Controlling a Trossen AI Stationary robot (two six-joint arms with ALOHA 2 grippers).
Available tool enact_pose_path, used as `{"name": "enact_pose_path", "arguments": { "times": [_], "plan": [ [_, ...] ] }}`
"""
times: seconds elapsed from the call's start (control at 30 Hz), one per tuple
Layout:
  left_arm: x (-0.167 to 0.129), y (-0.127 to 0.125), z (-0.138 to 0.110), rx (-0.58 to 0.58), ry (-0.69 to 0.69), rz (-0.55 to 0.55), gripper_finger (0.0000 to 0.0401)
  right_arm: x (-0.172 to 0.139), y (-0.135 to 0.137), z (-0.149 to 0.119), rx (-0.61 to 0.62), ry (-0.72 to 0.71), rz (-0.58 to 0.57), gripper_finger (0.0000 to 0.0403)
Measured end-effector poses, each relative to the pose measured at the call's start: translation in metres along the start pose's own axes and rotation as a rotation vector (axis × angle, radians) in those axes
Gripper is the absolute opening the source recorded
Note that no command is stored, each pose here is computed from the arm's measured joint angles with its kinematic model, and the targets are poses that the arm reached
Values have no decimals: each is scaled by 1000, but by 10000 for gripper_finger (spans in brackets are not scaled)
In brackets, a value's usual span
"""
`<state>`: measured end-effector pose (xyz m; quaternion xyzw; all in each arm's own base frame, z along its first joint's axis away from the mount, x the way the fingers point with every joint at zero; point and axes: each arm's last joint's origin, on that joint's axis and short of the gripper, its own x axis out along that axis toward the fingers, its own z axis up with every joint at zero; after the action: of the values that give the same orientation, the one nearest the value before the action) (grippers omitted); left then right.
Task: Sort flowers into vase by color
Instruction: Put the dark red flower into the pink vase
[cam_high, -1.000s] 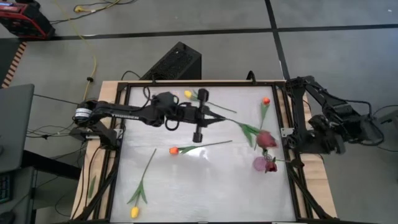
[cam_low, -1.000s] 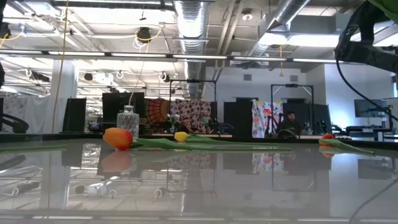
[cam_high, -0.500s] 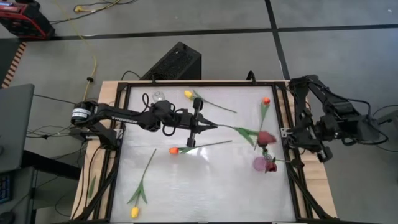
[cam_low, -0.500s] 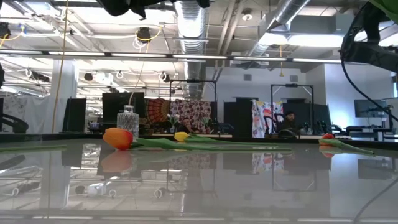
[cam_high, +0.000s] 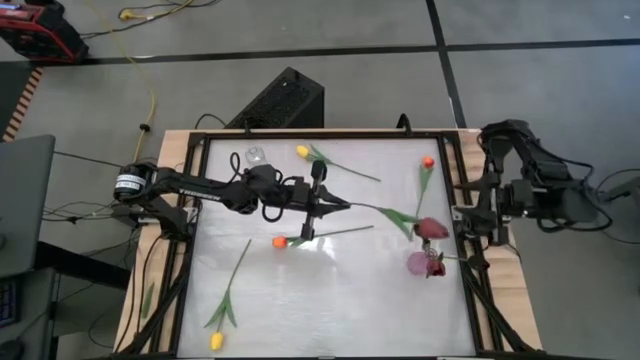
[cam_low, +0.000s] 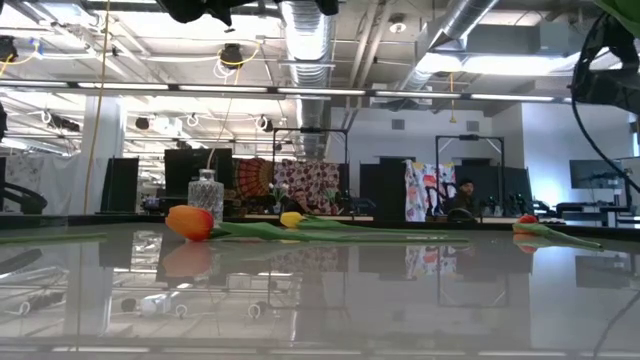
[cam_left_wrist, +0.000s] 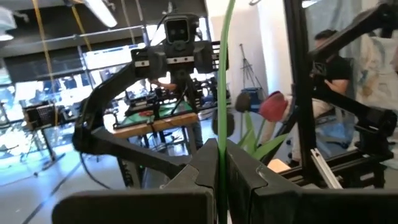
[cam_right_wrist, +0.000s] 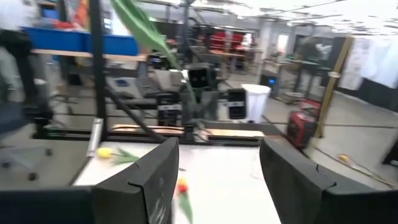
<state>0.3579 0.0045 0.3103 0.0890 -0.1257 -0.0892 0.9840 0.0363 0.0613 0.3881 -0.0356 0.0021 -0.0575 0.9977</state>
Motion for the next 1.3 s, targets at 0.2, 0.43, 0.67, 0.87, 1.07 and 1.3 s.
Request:
{"name": "enact_pose_path", "arguments": {
  "times": [0.2,0.43,0.67,0.87,1.07,1.3],
  "plan": [
    [2,-1,-3,-46,13,55,0,7,-10,0,24,7,-118,250],
    [5,-16,2,-19,-26,71,0,14,-15,1,-112,32,-240,250],
    [21,-10,27,-9,-255,82,0,23,-16,12,-147,33,-179,250],
    [81,3,27,-66,-281,-84,0,33,-17,38,-230,-108,-122,250],
    [126,13,37,-73,-284,-145,0,40,-20,47,-281,-231,-62,250],
    [154,35,35,-97,-187,-117,0,60,-8,41,-382,-231,18,249]
  ]
}}
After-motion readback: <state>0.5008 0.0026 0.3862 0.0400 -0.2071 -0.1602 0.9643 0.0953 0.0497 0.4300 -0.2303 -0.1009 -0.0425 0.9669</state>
